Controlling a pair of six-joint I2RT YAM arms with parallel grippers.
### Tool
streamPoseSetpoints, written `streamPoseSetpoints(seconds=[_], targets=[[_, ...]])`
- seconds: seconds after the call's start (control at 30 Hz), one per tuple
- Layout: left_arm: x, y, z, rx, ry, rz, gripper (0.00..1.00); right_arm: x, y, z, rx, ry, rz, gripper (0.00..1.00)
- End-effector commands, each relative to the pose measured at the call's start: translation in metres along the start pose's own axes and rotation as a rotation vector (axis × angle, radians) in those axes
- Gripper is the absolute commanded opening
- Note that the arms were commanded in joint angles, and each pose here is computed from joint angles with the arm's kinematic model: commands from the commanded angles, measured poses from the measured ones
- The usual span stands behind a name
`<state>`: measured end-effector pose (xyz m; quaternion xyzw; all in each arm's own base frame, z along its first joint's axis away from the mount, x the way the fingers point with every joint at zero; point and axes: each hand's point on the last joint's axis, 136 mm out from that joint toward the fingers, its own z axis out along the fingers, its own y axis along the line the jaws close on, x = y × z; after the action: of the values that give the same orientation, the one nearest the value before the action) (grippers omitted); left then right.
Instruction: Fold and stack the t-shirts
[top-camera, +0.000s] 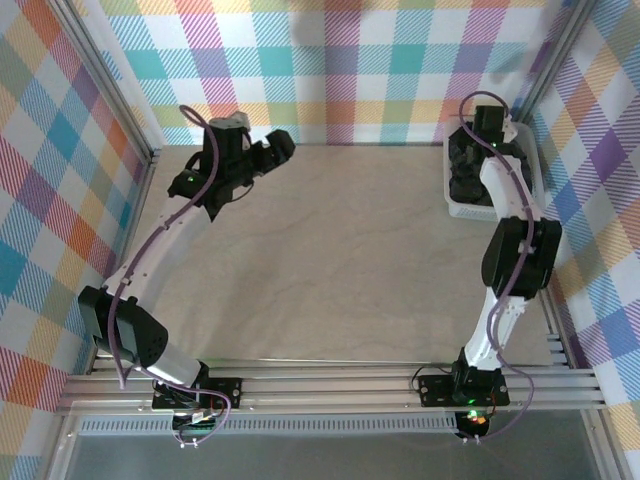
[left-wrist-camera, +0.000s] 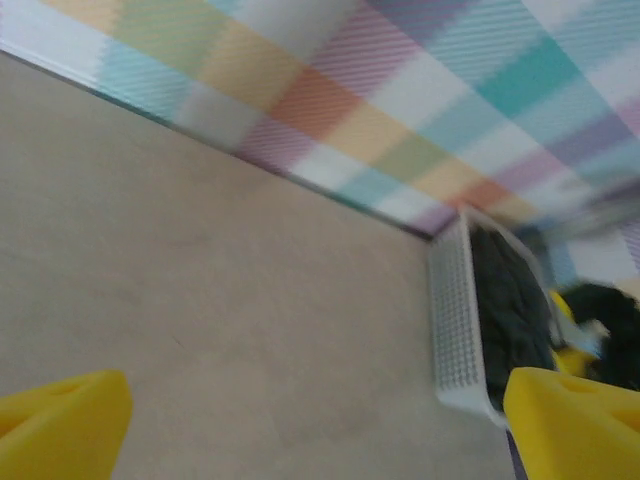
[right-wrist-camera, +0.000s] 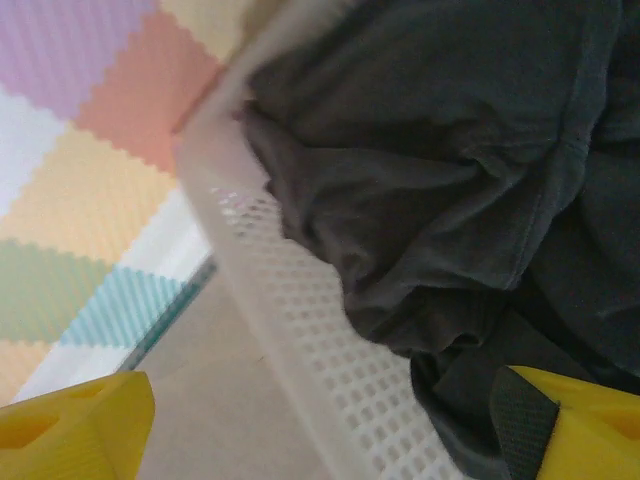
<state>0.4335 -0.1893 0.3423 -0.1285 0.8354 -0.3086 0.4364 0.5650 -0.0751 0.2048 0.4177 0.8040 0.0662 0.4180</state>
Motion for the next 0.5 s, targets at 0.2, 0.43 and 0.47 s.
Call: streamPoseSetpoints(seconds=[0.2,0.43,0.47], targets=[[0.032,-0.046,-0.042,0.117,0.094,0.021,0.86,-0.009,-0.028,0.080,0.078,0.078,0.229,0.87],[0.033,-0.028,-0.069,0.063,0.049,0.042,0.81,-0.002,-0.025,0.104,0.028,0.102,0.274,0.33],[0.034,-0.026,-0.071,0.058,0.053,0.047,0.80,-0.004,-0.020,0.100,0.013,0.100,0.270,0.22]])
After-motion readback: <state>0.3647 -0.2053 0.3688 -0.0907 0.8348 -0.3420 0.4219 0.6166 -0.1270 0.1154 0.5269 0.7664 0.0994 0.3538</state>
